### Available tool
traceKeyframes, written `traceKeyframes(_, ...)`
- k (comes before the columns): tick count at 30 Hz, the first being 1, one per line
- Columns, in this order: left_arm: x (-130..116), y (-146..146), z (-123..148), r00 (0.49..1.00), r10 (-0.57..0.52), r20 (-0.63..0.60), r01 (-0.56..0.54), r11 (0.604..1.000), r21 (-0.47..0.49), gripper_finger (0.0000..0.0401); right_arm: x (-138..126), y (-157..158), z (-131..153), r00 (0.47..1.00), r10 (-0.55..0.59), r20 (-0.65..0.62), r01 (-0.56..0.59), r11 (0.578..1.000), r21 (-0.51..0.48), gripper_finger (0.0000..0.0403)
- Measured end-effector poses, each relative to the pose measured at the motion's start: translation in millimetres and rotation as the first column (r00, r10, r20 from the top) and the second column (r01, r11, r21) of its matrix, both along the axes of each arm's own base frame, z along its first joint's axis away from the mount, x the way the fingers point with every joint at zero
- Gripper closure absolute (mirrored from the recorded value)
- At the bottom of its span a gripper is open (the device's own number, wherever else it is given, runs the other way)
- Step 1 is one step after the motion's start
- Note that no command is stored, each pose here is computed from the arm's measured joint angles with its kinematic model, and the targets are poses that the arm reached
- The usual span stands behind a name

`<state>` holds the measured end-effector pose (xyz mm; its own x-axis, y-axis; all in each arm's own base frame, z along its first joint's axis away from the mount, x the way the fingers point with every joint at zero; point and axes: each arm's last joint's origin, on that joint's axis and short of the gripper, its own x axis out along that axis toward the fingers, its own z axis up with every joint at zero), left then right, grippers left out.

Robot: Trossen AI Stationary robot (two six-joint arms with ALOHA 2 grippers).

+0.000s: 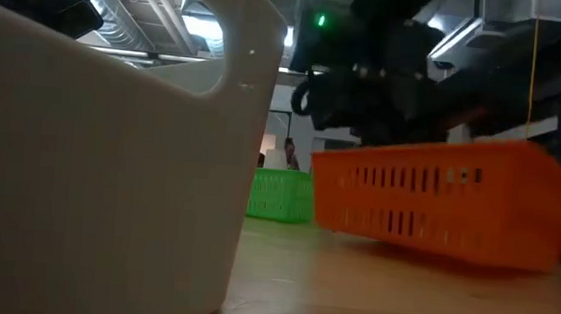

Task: Stack baskets by color
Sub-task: Stack the bottom orange bin on top of the top orange bin

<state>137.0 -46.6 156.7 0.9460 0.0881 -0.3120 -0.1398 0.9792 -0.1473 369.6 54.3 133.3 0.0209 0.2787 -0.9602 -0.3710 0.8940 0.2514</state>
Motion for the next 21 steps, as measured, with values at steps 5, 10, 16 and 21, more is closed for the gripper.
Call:
traceKeyframes(5, 0.0, 0.0, 0.0, 1.0, 0.0, 0.0, 0.0, 1.0, 0.001, 0.0401, -4.5, -40.7, 2.5, 0.997, -0.02, -0.08, 0.009, 0.992, -0.124, 0.0401)
traceKeyframes(10, 0.0, 0.0, 0.0, 1.0, -0.007, -0.002, 0.007, 1.0, 0.022, 0.0401, -5.8, -81.2, 3.0, 0.997, -0.003, -0.078, -0.014, 0.976, -0.216, 0.0402)
traceKeyframes(16, 0.0, 0.0, 0.0, 1.0, -0.023, -0.008, 0.024, 0.997, 0.074, 0.0401, -9.2, -118.8, 3.0, 0.994, 0.032, -0.102, -0.073, 0.904, -0.421, 0.0402)
traceKeyframes(21, 0.0, 0.0, 0.0, 1.0, -0.024, -0.008, 0.024, 0.997, 0.074, 0.0401, -4.4, -130.4, 13.0, 0.989, 0.05, -0.141, -0.122, 0.817, -0.563, 0.0403)
